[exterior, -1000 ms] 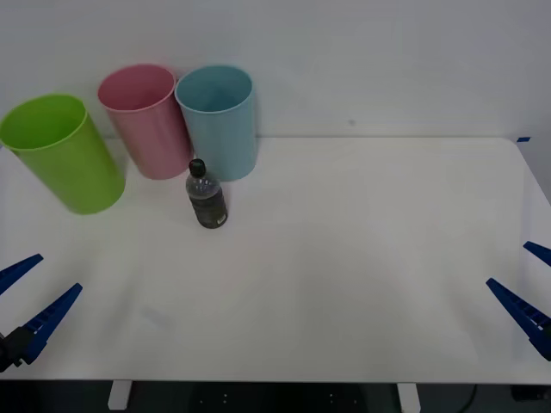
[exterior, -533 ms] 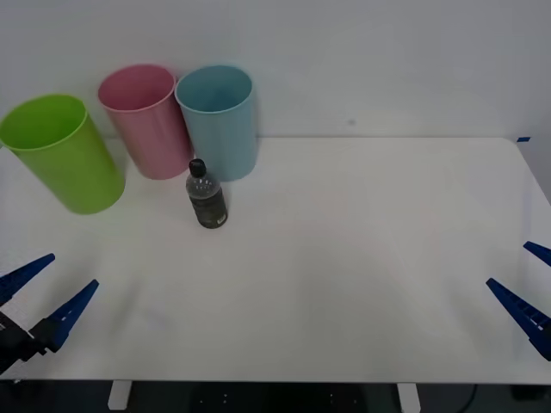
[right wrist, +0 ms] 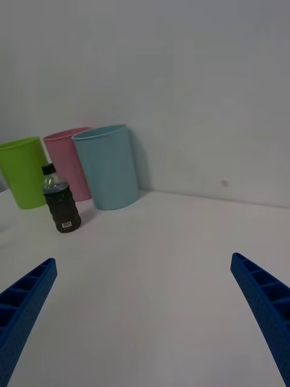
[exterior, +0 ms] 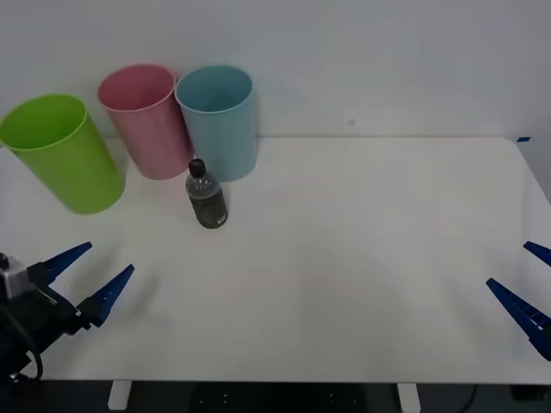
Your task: Grasp the object on the table and drop it into the matching bin: aluminum can to the light blue bin, PET bottle to the pink bin.
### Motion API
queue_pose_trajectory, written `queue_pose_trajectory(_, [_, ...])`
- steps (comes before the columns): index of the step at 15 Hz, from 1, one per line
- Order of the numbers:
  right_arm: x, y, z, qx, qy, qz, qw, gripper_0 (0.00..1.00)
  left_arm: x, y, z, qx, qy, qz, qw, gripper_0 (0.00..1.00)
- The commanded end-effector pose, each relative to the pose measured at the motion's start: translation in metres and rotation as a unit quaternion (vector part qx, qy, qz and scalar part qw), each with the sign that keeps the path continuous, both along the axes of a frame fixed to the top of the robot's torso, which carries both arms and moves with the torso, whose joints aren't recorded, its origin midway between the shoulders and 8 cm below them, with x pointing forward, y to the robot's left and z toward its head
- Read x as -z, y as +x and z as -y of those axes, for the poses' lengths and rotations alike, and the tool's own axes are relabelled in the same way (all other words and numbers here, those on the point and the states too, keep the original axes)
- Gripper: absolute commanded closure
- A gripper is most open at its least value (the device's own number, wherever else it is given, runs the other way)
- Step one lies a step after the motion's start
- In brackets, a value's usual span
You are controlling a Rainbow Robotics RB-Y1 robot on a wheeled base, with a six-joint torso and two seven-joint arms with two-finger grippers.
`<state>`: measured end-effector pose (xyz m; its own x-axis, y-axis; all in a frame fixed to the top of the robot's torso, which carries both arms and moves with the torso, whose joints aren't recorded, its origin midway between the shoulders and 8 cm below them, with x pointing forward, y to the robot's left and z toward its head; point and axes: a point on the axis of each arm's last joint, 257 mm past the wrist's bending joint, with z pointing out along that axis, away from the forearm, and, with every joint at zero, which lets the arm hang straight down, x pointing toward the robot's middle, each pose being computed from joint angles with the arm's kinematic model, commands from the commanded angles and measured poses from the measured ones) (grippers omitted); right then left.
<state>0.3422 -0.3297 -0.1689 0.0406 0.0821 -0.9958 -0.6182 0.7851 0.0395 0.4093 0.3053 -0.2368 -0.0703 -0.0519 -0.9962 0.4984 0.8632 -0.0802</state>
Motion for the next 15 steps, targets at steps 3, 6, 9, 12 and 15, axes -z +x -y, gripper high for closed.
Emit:
queue_pose_trajectory(3, [0.000,0.000,0.000,0.000,0.000,0.000,1.0000,0.00,0.008,0.027,0.018,0.013,0.001,-0.001,0.9999,0.00])
queue_pose_trajectory(6, [0.000,0.000,0.000,0.000,0.000,0.000,1.0000,0.00,0.008,0.039,0.030,0.006,-0.002,0.004,1.0000,0.00])
queue_pose_trajectory(9, [0.000,0.000,0.000,0.000,0.000,0.000,1.0000,0.00,0.009,0.050,0.041,-0.003,-0.002,0.007,1.0000,0.00])
queue_pose_trajectory(12, [0.000,0.000,0.000,0.000,0.000,0.000,1.0000,0.00,0.013,0.070,0.049,-0.006,-0.003,0.006,1.0000,0.00])
queue_pose_trajectory(15, [0.000,0.000,0.000,0.000,0.000,0.000,1.0000,0.00,0.015,0.090,0.061,0.001,-0.004,0.004,1.0000,0.00])
